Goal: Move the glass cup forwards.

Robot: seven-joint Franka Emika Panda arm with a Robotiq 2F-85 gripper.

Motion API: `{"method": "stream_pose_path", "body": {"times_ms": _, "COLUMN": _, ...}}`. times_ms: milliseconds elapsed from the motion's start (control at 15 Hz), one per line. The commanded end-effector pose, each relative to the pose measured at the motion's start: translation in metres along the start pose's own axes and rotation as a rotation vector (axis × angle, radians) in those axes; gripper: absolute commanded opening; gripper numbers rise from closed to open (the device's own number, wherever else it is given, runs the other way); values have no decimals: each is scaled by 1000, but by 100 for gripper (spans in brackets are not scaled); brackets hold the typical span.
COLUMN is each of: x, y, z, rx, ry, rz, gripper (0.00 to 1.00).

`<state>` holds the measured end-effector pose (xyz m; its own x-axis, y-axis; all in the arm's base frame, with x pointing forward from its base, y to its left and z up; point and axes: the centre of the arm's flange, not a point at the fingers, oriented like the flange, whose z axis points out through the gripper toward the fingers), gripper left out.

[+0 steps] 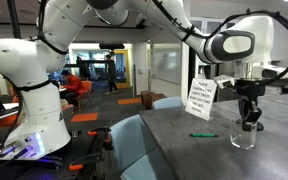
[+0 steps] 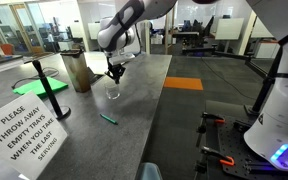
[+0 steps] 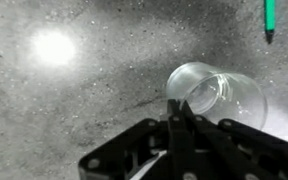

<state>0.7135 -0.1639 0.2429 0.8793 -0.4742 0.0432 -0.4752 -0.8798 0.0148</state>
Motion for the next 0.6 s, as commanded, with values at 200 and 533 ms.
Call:
{"method": "stream_pose_path", "body": {"times_ms": 200, "x": 43, "y": -56, "z": 21, "rx": 42, "ry": -76, "rz": -61, "gripper": 1}}
{"method": "stream_pose_path", "body": {"times_ms": 533, "x": 42, "y": -58, "z": 26, "rx": 30, "ry": -77, "rz": -109, "gripper": 1}}
